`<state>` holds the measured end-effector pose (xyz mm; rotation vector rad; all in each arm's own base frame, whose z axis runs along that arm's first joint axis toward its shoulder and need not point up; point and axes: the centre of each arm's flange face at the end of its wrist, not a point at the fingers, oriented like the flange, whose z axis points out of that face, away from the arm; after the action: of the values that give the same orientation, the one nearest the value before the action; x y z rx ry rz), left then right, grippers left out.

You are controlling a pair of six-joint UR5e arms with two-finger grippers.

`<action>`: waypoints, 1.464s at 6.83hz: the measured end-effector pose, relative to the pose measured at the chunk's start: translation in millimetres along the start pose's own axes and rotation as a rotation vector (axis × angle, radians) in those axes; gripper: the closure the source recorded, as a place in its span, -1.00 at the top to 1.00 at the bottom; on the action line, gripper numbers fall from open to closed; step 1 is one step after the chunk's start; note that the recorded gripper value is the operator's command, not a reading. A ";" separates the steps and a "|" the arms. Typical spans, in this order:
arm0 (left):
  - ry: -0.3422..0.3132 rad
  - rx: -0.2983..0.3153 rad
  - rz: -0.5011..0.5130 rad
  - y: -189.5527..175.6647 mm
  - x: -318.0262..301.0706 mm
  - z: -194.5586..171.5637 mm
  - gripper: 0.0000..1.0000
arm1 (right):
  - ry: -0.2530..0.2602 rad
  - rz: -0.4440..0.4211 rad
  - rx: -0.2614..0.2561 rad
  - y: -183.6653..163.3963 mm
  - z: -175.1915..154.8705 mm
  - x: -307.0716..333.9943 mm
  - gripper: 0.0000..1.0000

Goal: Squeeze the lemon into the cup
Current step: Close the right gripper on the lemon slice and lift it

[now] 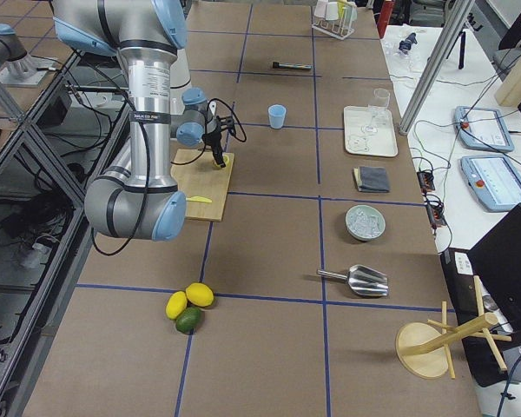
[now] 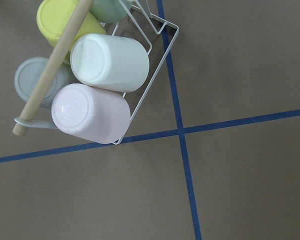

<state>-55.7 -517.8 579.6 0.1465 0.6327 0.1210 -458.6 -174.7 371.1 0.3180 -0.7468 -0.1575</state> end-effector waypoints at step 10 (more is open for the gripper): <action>0.000 0.005 0.002 2.6 1.3 -2.8 1.00 | -0.002 0.000 -0.001 -0.4 2.4 -3.6 0.53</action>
<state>-56.5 -514.8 577.1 0.1517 0.6326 0.1212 -462.9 -174.7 370.4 0.3172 -0.7486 -0.1578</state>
